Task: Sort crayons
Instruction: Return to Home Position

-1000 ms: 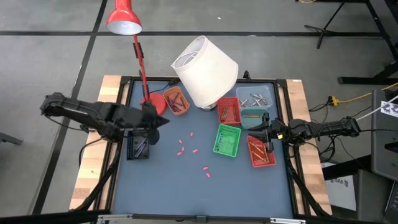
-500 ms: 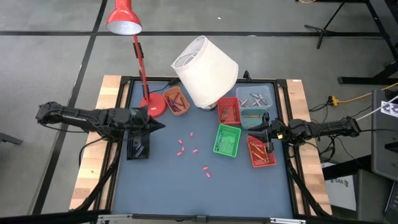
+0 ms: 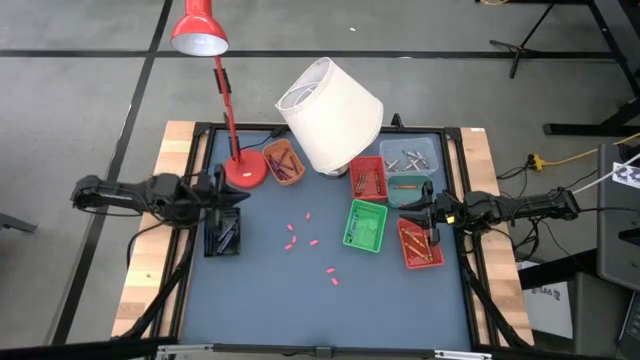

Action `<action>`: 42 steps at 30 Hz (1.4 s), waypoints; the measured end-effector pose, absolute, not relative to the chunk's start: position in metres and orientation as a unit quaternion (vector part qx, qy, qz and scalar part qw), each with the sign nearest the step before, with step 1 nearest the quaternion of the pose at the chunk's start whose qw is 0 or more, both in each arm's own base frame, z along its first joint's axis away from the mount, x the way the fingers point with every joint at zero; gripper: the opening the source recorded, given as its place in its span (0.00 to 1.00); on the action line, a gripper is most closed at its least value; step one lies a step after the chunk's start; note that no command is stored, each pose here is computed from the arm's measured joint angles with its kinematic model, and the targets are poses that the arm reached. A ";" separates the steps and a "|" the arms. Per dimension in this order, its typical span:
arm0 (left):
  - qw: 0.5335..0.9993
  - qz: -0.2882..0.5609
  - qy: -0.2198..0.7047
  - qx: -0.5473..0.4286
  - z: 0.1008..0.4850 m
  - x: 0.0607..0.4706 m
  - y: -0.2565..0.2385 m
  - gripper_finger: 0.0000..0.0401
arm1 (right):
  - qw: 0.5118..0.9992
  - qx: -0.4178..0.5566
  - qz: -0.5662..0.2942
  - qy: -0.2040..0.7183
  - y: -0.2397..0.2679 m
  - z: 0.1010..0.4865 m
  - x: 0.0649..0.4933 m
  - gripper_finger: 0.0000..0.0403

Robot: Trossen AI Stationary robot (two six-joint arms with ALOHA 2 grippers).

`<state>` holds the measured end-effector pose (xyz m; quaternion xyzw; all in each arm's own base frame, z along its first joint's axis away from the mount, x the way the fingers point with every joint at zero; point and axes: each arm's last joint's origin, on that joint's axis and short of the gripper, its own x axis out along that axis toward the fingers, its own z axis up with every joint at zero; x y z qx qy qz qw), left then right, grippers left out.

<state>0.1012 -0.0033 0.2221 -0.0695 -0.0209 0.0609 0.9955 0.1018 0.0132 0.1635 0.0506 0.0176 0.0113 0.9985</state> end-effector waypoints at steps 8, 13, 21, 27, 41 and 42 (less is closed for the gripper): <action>0.996 0.062 -0.065 -0.017 0.225 0.088 -0.002 0.00 | 0.999 0.050 0.011 0.018 0.013 0.163 0.102 0.25; 0.995 0.062 -0.070 -0.019 0.207 0.087 -0.002 0.00 | 0.999 0.050 0.011 0.018 0.013 0.163 0.102 0.25; 0.993 0.092 -0.072 -0.008 0.179 0.096 0.001 0.00 | 0.999 0.051 0.011 0.018 0.013 0.164 0.102 0.25; 0.995 0.074 -0.066 -0.001 0.178 0.096 0.002 0.00 | 0.999 0.050 0.011 0.018 0.013 0.163 0.102 0.25; 0.998 0.061 -0.013 0.018 0.168 0.098 0.002 0.00 | 0.999 0.050 0.011 0.018 0.013 0.163 0.102 0.25; 0.998 0.061 -0.013 0.018 0.168 0.098 0.002 0.00 | 0.999 0.050 0.011 0.018 0.013 0.163 0.102 0.25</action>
